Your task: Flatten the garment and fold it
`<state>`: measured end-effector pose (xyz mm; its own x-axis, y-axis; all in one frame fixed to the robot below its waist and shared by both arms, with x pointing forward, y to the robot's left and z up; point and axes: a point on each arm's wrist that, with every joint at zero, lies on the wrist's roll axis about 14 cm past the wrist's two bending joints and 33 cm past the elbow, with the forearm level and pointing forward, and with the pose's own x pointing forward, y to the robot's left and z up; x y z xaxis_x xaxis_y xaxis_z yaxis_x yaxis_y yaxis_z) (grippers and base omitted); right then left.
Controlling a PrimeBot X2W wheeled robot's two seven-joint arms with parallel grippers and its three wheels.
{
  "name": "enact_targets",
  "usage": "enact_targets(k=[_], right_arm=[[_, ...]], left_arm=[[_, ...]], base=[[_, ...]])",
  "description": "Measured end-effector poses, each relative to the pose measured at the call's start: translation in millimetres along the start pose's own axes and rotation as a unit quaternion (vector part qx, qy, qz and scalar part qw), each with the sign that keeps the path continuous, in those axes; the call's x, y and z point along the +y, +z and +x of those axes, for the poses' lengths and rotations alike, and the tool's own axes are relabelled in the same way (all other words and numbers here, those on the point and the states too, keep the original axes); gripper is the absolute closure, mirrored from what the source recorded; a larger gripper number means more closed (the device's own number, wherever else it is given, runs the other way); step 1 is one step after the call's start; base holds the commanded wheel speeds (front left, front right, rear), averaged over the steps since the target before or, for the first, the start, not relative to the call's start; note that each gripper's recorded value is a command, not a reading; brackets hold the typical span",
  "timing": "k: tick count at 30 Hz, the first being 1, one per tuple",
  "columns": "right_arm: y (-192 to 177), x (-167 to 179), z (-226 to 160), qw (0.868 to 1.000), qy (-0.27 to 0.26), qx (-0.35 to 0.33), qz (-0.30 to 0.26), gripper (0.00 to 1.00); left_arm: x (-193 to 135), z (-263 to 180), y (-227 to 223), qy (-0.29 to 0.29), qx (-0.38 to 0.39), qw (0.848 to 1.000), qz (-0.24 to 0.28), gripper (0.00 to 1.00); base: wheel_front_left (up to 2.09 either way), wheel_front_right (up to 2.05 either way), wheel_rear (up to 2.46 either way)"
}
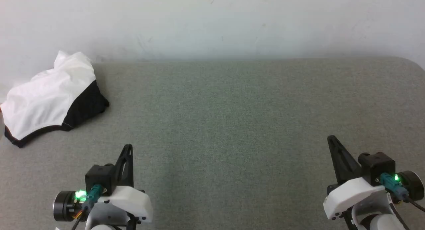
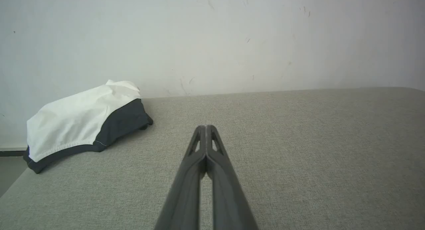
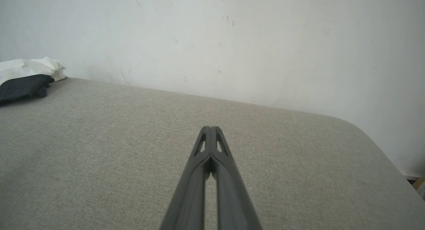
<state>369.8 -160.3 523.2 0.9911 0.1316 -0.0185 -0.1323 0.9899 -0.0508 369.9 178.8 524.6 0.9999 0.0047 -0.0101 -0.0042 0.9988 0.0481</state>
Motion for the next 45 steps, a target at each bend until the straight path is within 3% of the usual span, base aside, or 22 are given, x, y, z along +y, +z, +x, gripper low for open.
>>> enact_targets(k=[4,5,8,9,10,32,45], right_arm=[[0.0,0.0,0.0,1.0,0.0,0.0,0.0,1.0],[0.0,0.0,0.0,1.0,0.0,0.0,0.0,0.0],[-0.9,-0.2,-0.1,1.0,0.0,0.001,0.0,0.0],[-1.0,-0.2,-0.1,1.0,0.0,0.001,0.0,1.0],[-1.0,-0.2,-0.1,1.0,0.0,0.002,0.0,0.0],[0.6,-13.9,2.4,1.0,-0.019,-0.013,0.014,0.0],[3.0,-1.5,15.7,0.999,0.001,-0.025,0.023,0.0]], left_arm=[[0.0,0.0,0.0,0.0,0.0,1.0,0.0,1.0],[0.0,0.0,0.0,0.0,0.0,1.0,0.0,0.0],[-0.1,0.0,0.0,0.0,0.0,1.0,0.0,0.0],[-0.1,0.0,-0.1,0.0,0.0,1.0,0.0,1.0],[-0.1,-0.1,0.0,0.0,0.0,1.0,0.0,0.0],[2.7,-2.5,2.5,0.005,-0.015,1.0,-0.009,0.0],[23.0,-15.0,2.2,0.042,-0.022,0.999,-0.018,0.0]], base=[[0.0,0.0,0.0],[0.0,0.0,0.0],[0.0,0.0,0.0],[0.0,0.0,0.0],[0.0,0.0,0.0],[0.0,0.0,0.0],[0.0,0.0,0.0]])
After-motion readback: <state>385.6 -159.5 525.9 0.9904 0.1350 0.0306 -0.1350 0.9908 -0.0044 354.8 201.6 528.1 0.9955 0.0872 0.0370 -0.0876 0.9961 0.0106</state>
